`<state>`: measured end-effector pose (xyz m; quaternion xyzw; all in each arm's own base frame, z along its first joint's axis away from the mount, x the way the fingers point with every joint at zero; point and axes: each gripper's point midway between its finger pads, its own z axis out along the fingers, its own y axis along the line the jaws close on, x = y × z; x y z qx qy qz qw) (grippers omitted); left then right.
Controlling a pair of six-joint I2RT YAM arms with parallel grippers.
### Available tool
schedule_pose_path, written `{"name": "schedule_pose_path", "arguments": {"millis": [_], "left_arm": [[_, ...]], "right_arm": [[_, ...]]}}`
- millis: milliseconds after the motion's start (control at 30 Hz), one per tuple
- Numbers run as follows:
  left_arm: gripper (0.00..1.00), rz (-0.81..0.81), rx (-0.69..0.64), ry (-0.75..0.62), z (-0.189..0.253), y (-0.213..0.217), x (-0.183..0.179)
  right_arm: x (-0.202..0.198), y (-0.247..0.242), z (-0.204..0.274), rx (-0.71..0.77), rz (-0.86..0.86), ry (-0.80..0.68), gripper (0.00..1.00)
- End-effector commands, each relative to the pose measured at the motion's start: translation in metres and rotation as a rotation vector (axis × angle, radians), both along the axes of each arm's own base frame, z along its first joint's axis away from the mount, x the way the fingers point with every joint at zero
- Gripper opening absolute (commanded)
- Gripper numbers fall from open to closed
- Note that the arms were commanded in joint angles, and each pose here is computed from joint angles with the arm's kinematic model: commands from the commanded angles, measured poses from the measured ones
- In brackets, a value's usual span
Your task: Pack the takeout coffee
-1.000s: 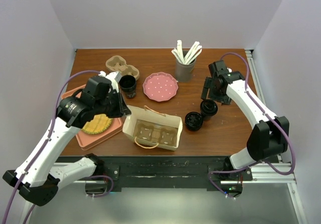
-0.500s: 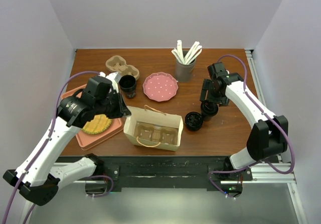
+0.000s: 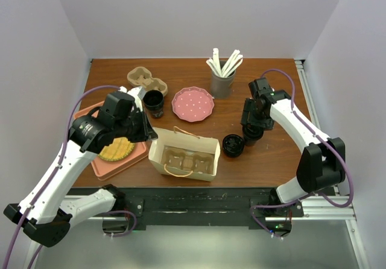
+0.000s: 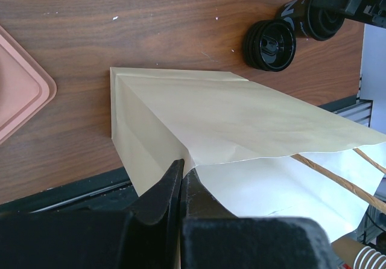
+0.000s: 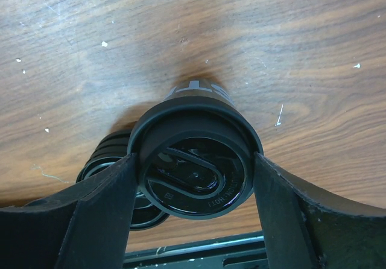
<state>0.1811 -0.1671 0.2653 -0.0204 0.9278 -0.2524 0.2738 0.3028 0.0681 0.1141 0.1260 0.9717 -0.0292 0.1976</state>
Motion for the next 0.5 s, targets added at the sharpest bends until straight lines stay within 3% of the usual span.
{"name": "schedule_pose_path", "arguments": {"millis": [0,233,467], "left_arm": [[0.0,-0.011,-0.038,-0.008,0.006,-0.007,0.001],[0.2,-0.009,-0.016,-0.005,0.007,-0.004,0.0],[0.29,-0.002,0.055,-0.011,0.003,0.005,0.006]], "right_arm": [[-0.004,-0.002,0.003,-0.009,0.02,-0.011,0.62],[0.005,-0.01,0.034,-0.064,0.046,-0.067,0.47],[0.012,-0.003,0.112,-0.061,0.109,-0.182,0.37]]}}
